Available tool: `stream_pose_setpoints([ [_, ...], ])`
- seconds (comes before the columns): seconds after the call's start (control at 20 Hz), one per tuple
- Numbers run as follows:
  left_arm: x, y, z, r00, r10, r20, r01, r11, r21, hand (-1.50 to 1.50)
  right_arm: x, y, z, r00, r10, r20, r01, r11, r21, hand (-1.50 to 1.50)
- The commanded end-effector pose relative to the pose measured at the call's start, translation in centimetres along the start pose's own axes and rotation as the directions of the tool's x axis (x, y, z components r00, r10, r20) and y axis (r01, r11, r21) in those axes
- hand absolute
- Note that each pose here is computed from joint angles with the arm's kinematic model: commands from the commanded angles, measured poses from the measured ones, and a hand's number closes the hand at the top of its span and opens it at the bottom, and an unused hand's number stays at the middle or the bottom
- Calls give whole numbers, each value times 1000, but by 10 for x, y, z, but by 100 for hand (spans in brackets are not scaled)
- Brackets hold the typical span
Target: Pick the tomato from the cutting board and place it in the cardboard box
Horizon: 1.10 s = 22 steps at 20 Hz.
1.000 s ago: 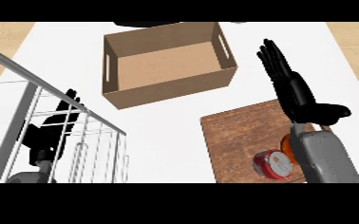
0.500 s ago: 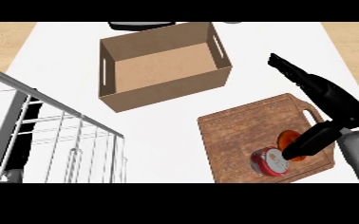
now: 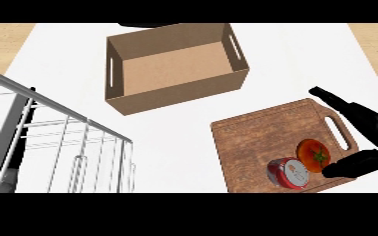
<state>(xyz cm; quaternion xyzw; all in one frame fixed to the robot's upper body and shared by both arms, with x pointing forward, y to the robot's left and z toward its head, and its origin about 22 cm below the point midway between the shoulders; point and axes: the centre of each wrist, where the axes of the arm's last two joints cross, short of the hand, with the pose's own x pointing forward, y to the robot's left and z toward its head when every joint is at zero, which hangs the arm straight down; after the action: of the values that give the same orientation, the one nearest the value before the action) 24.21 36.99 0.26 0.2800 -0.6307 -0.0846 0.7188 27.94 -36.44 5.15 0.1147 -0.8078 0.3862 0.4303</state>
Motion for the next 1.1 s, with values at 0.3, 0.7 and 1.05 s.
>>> stream_pose_setpoints([
  [0.3,19,-11,-12,1000,-17,0,17,1000,-25,0,9,-49,24,941,303,151,-337,875,346,-150],
  [0.7,19,-10,-14,999,-47,14,47,999,-8,0,3,-47,0,835,526,163,-514,637,575,-150],
  [1.05,14,-23,-10,999,-37,-11,37,999,-14,0,-13,-27,-24,816,559,149,-511,578,636,-150],
])
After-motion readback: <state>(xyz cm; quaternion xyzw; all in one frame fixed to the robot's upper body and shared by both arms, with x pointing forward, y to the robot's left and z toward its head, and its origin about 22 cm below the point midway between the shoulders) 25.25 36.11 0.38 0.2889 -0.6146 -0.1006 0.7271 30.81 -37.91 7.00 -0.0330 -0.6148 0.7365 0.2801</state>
